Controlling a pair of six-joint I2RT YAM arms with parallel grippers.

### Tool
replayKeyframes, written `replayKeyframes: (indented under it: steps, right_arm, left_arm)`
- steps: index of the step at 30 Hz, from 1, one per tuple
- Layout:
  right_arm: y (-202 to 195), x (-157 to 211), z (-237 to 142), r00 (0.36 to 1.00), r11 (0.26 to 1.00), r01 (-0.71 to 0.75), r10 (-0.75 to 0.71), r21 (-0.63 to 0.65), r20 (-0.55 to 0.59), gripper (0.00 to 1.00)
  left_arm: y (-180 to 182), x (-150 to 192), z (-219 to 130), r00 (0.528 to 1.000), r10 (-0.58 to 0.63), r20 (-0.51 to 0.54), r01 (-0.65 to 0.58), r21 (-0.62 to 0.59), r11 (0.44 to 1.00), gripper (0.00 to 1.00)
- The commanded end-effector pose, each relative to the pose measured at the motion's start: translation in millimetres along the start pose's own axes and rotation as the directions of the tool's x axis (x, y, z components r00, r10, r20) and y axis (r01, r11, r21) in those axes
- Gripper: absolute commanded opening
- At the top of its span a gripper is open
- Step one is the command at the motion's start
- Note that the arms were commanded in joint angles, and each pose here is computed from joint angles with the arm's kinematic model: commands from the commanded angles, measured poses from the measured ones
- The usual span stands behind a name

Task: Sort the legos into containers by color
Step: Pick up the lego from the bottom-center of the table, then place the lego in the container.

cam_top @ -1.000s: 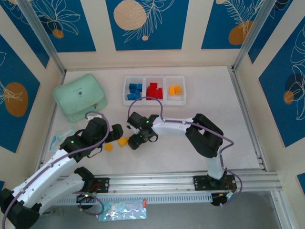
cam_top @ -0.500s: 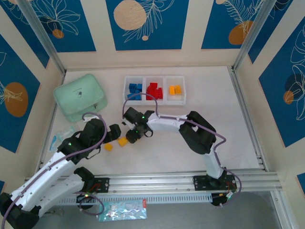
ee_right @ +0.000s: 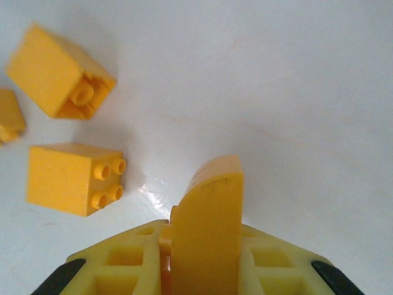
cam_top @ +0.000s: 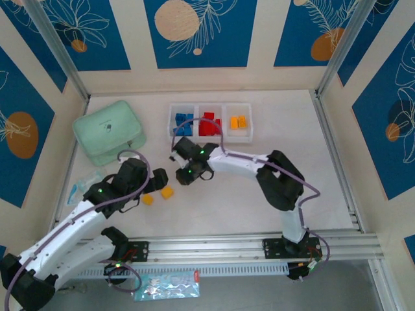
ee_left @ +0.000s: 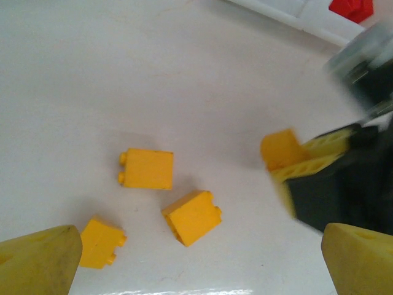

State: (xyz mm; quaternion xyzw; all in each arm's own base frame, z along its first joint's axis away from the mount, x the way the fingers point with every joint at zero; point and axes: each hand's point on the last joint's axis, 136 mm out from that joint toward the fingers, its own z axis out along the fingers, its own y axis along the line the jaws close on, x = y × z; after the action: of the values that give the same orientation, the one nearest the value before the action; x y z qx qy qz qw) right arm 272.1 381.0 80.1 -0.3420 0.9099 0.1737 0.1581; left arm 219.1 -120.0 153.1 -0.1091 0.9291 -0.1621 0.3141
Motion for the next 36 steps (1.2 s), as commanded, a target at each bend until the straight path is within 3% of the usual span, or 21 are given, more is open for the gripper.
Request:
replayKeyframes:
  steps: [1, 7, 10, 21, 26, 29, 32, 36]
  right_arm:
    - [-29, -22, -50, 0.985, 0.989, -0.145, 0.144, -0.006, 0.091, 0.14]
    - [-138, -43, -92, 0.901, 0.909, -0.405, 0.380, 0.093, 0.210, 0.14]
    - [-184, -55, -107, 0.862, 0.870, -0.473, 0.425, 0.136, 0.277, 0.15]
    - [-300, -85, -83, 0.836, 0.778, -0.536, 0.436, 0.327, 0.332, 0.15]
    - [-316, -91, -74, 0.830, 0.770, -0.548, 0.454, 0.327, 0.323, 0.25]
    - [-314, -93, -82, 0.831, 0.771, -0.545, 0.446, 0.329, 0.332, 0.40]
    - [-302, -97, -95, 0.835, 0.787, -0.530, 0.419, 0.315, 0.356, 0.48]
    - [-272, -87, -107, 0.847, 0.807, -0.509, 0.406, 0.299, 0.344, 0.52]
  left_arm:
    - [-31, -13, 1, 1.000, 0.031, -0.001, -0.031, 0.108, 0.994, 1.00]
    - [-74, -18, 26, 0.994, 0.095, -0.047, -0.083, 0.215, 0.973, 1.00]
    - [-94, -22, 38, 0.991, 0.122, -0.052, -0.105, 0.253, 0.962, 1.00]
    - [-134, -41, 63, 0.990, 0.138, -0.013, -0.126, 0.328, 0.936, 1.00]
    - [-130, -44, 64, 0.991, 0.135, -0.006, -0.127, 0.300, 0.945, 1.00]
    - [-126, -45, 59, 0.991, 0.134, 0.005, -0.130, 0.289, 0.949, 1.00]
    - [-120, -47, 54, 0.992, 0.128, 0.022, -0.129, 0.276, 0.952, 1.00]
    - [-108, -48, 45, 0.992, 0.118, 0.033, -0.122, 0.248, 0.961, 1.00]
